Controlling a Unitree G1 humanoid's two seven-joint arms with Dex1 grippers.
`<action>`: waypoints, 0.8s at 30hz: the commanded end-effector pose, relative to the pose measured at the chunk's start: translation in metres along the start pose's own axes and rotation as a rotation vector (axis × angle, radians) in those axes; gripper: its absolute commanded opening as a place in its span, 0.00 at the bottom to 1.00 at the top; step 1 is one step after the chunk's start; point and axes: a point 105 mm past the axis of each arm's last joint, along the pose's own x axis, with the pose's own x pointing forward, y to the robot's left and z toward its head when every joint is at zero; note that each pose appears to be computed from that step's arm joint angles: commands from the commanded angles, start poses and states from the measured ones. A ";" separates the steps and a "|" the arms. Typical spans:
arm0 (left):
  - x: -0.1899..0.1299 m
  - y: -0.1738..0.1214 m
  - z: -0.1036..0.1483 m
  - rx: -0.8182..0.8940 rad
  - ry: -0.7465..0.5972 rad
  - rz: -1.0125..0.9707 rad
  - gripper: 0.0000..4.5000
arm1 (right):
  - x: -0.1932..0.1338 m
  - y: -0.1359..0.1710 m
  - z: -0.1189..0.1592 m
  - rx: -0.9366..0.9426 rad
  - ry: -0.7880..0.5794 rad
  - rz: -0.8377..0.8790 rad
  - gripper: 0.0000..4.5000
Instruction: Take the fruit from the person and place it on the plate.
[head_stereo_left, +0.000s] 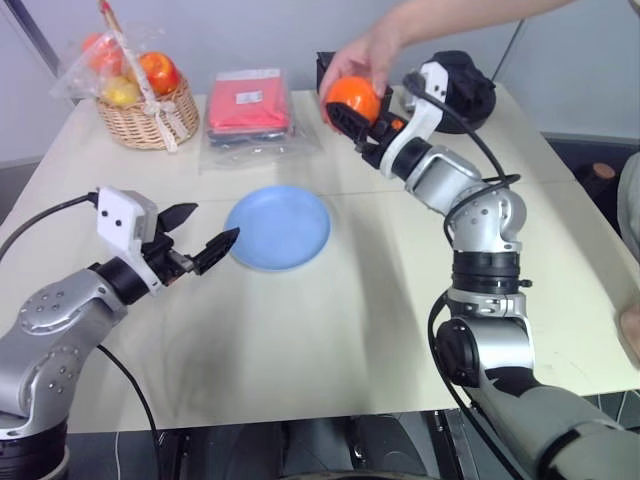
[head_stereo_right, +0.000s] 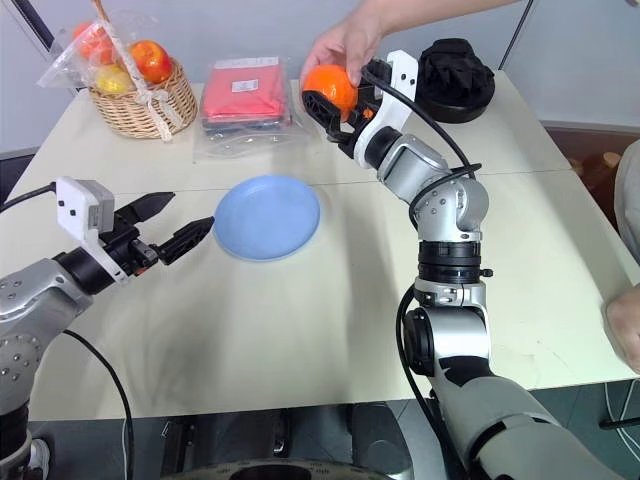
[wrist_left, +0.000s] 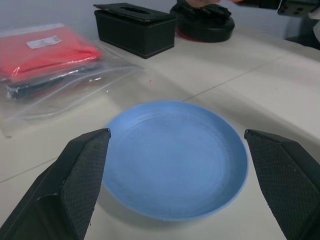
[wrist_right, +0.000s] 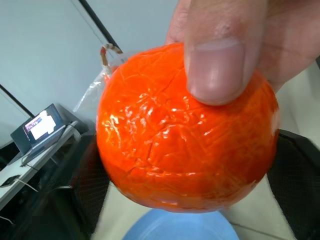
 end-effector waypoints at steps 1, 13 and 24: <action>0.000 -0.003 0.011 0.023 -0.040 -0.008 1.00 | 0.000 0.015 0.023 -0.055 -0.069 0.044 0.77; 0.002 -0.002 0.011 0.019 -0.042 -0.008 1.00 | -0.006 0.019 0.005 -0.223 -0.001 0.058 0.77; -0.017 0.008 0.003 0.009 -0.001 0.054 1.00 | -0.015 0.020 -0.122 -0.559 0.318 0.125 0.77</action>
